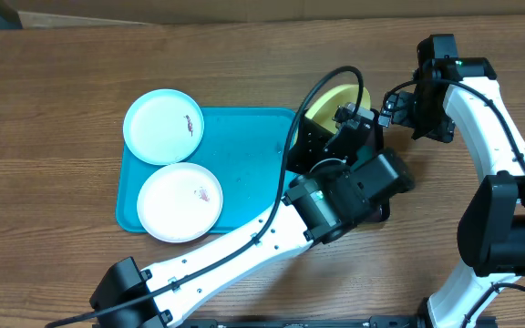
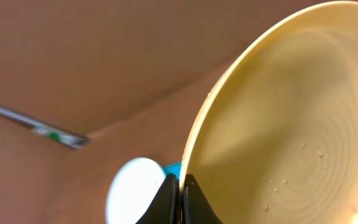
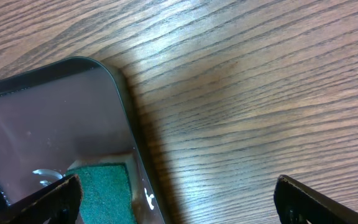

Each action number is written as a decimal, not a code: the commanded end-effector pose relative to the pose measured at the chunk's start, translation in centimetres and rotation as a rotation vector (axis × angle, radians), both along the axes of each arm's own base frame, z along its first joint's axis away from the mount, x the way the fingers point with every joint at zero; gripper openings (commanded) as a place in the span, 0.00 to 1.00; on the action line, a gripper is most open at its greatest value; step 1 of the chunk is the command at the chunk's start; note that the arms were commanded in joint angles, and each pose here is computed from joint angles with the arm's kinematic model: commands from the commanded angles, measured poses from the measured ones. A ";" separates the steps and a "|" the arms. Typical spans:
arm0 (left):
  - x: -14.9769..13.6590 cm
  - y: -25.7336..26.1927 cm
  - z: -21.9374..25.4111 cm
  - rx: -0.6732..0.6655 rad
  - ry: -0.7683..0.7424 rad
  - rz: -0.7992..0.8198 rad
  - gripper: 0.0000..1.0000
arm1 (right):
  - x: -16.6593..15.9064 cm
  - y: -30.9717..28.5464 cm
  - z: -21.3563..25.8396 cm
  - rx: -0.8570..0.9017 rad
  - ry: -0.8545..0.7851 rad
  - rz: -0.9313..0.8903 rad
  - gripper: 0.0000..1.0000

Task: Clean dirty plates on tray and stack at the side
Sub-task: 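Swing the yellow plate left and set it on the table, then move the left gripper to the white plate and pinch its rim, then lower the right gripper into the black tray and grasp the green sponge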

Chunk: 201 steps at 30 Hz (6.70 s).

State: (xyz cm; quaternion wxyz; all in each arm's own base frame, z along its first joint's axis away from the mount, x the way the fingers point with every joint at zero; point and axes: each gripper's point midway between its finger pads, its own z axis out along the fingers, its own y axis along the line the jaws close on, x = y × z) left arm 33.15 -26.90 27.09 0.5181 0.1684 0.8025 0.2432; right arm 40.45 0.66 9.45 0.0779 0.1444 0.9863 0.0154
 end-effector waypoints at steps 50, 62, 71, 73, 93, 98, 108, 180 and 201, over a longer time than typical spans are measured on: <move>-3.2 55.2 -19.4 -1.184 0.188 1.218 0.04 | 0.6 0.1 0.9 0.002 -0.033 -0.005 1.00; -2.2 53.8 -21.9 -1.167 0.165 1.158 0.10 | 0.5 0.1 0.9 0.002 -0.032 -0.005 1.00; 2.2 49.8 -18.2 -1.330 0.245 0.845 0.80 | 0.5 0.1 0.9 0.002 -0.032 -0.005 1.00; 2.8 48.6 -16.5 -1.370 0.283 0.803 0.77 | 0.5 0.1 0.9 0.002 -0.032 -0.005 1.00; -4.0 34.7 -18.4 -0.724 0.915 0.910 0.70 | 0.6 0.1 0.9 0.002 -0.035 -0.005 1.00; -3.9 35.0 -19.1 -0.715 0.893 0.921 0.65 | 0.6 0.1 0.9 0.002 -0.035 -0.005 1.00; -4.9 34.8 -21.9 -0.706 0.910 0.916 0.58 | 0.6 0.1 0.9 0.002 -0.035 -0.005 1.00; -1.2 19.9 -25.0 -0.847 0.940 0.421 0.15 | 0.6 0.1 0.9 0.002 -0.035 -0.005 1.00; -1.5 20.1 -26.2 -0.844 0.925 0.413 0.04 | 0.6 0.1 0.9 0.002 -0.035 -0.005 1.00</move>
